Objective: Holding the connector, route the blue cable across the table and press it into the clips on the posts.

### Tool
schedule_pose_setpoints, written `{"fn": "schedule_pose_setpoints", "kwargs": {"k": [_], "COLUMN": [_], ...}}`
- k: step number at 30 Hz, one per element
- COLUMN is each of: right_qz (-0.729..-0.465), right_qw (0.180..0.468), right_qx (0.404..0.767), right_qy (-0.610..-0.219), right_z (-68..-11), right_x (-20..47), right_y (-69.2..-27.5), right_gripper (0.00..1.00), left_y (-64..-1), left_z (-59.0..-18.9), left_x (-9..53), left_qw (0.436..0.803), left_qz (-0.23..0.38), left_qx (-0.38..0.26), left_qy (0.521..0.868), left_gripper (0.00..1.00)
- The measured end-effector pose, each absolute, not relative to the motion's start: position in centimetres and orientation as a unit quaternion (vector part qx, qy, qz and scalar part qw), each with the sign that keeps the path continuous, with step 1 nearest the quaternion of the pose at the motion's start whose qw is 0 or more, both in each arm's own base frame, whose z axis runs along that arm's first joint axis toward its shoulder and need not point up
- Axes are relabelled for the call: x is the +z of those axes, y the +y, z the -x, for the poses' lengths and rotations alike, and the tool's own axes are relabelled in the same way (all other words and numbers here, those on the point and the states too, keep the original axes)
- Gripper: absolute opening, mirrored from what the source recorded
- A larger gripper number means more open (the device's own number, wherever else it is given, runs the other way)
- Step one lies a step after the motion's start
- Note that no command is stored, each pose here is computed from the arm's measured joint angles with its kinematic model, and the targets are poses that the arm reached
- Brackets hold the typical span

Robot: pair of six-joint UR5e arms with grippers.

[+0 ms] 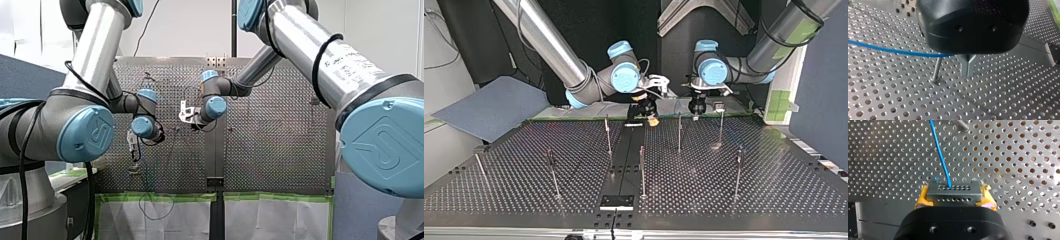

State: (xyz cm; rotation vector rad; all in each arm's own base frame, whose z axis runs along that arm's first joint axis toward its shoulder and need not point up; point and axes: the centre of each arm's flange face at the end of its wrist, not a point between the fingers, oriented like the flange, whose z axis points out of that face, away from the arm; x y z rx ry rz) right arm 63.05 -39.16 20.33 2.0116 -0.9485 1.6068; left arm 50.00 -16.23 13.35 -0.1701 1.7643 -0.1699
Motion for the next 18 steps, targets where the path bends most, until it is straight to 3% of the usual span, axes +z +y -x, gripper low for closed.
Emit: {"fn": "schedule_pose_setpoints", "kwargs": {"k": [18], "right_qz": [-0.714], "right_qw": [0.203], "right_qx": [0.573], "right_qy": [-0.348], "right_z": [-62.2], "right_x": [20.3], "right_y": [-40.5], "right_gripper": [0.00], "left_y": [-15.4], "left_z": [-52.7], "left_x": [14.9], "left_qw": [0.659], "left_qz": [0.080], "left_qx": [-0.085], "left_qy": [0.743], "left_gripper": [0.00]}}
